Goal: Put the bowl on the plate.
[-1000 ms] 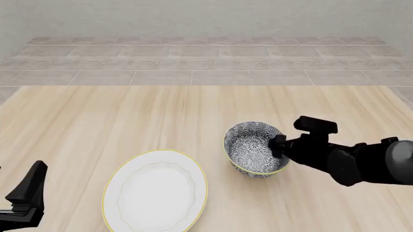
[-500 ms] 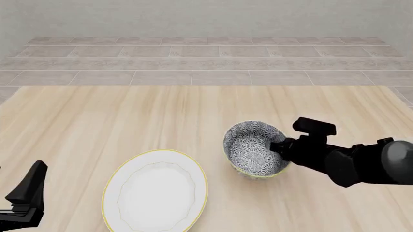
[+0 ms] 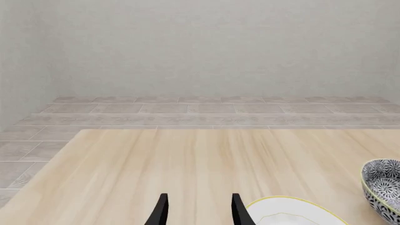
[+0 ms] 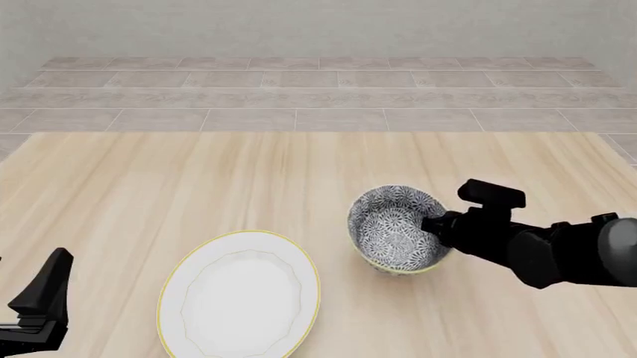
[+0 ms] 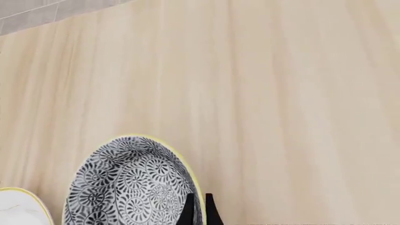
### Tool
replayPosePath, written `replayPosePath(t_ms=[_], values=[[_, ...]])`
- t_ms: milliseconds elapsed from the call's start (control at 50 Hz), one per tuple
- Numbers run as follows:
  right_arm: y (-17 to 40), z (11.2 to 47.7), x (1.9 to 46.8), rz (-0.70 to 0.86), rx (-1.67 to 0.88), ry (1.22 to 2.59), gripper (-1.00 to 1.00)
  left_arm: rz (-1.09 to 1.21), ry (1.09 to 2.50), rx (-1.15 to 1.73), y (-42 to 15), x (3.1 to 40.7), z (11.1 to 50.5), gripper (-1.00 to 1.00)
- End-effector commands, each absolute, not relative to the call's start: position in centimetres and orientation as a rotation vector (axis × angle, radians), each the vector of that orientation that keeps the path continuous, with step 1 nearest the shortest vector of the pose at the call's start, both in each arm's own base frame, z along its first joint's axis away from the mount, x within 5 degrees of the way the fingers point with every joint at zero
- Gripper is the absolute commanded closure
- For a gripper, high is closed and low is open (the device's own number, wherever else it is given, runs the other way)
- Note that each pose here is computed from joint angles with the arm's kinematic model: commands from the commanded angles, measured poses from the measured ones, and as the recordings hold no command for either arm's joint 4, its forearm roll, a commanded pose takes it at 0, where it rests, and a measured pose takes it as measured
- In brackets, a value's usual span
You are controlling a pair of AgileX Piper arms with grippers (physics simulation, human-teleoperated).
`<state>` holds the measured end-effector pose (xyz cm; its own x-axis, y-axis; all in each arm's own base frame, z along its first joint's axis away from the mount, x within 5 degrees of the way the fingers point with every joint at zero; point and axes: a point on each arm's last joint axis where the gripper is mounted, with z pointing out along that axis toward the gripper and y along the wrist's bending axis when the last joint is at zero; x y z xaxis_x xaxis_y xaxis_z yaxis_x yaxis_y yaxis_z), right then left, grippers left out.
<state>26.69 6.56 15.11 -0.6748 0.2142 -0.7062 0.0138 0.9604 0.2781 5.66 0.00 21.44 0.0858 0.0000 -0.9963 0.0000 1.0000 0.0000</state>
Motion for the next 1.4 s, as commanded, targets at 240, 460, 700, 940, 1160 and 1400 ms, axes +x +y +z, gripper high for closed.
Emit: replayPosePath(t_ms=[240,460,700,940,1160,1400], values=[[6.2,17.4,26.3,0.34,0.184,2.243,1.0,0.0,1.485,0.0,0.0,5.7,21.4,-1.0],[6.8,19.1,26.0,0.359,0.131,2.194,1.0,0.0,1.485,0.0,0.0,5.7,21.4,-1.0],[7.3,21.2,25.5,0.379,0.087,2.132,1.0,0.0,1.485,0.0,0.0,5.7,21.4,-1.0],[7.4,21.5,25.6,0.404,0.118,2.124,1.0,0.0,1.485,0.0,0.0,5.7,21.4,-1.0],[8.8,22.7,25.8,0.448,0.084,2.102,1.0,0.0,1.485,0.0,0.0,5.7,21.4,-1.0],[9.9,23.5,26.1,0.476,0.049,2.087,1.0,0.0,1.485,0.0,0.0,5.7,21.4,-1.0]])
